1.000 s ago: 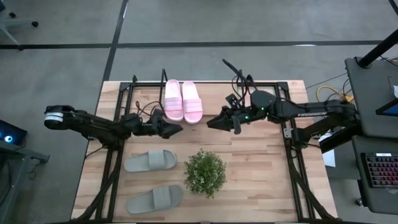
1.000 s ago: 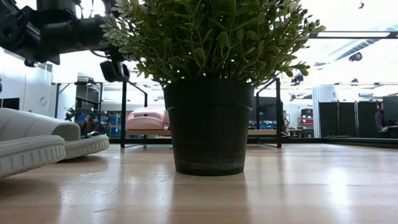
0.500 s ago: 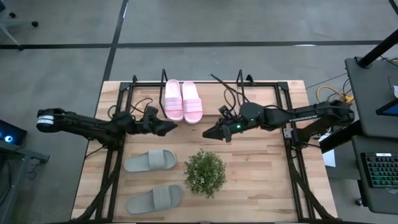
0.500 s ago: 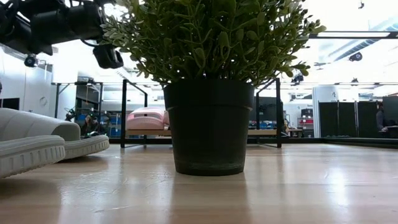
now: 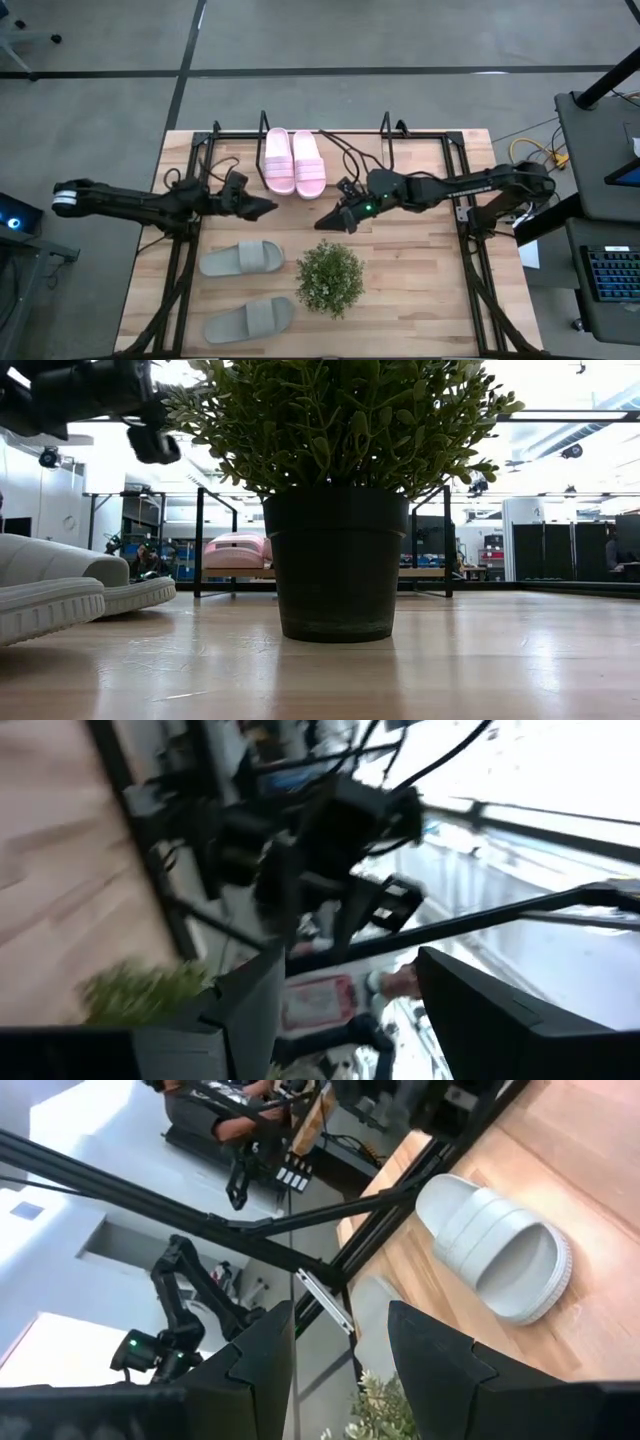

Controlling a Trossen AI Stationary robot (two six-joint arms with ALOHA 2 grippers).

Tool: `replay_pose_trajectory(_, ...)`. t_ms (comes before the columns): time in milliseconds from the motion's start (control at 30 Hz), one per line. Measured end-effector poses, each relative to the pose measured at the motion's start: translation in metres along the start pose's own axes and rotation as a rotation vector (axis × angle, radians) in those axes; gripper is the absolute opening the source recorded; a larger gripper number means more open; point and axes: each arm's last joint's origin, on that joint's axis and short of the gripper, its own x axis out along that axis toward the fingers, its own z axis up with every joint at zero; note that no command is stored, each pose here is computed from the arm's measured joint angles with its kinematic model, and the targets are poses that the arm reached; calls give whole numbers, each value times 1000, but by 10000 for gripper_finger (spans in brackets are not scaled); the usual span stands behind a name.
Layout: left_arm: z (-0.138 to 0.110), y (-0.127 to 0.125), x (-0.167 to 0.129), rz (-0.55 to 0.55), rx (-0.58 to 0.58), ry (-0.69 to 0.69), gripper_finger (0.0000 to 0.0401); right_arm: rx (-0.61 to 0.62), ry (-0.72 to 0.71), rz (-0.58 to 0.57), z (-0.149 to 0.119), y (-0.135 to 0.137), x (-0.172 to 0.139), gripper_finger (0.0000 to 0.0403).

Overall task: Pick and place slides into the shelf
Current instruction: Put the top gray slide on the shelf

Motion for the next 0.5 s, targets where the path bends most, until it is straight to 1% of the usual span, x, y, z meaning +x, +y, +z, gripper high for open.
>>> replay_pose_trajectory(233,-5,1,-16,129,-43,52,212,-12,-8,8,1,3,-3,155)
replay_pose_trajectory(333,-7,3,-24,201,-53,77,212,-17,-9,6,1,3,-3,155)
replay_pose_trajectory(500,-10,7,-39,384,-73,122,212,-19,-10,3,1,2,-3,155)
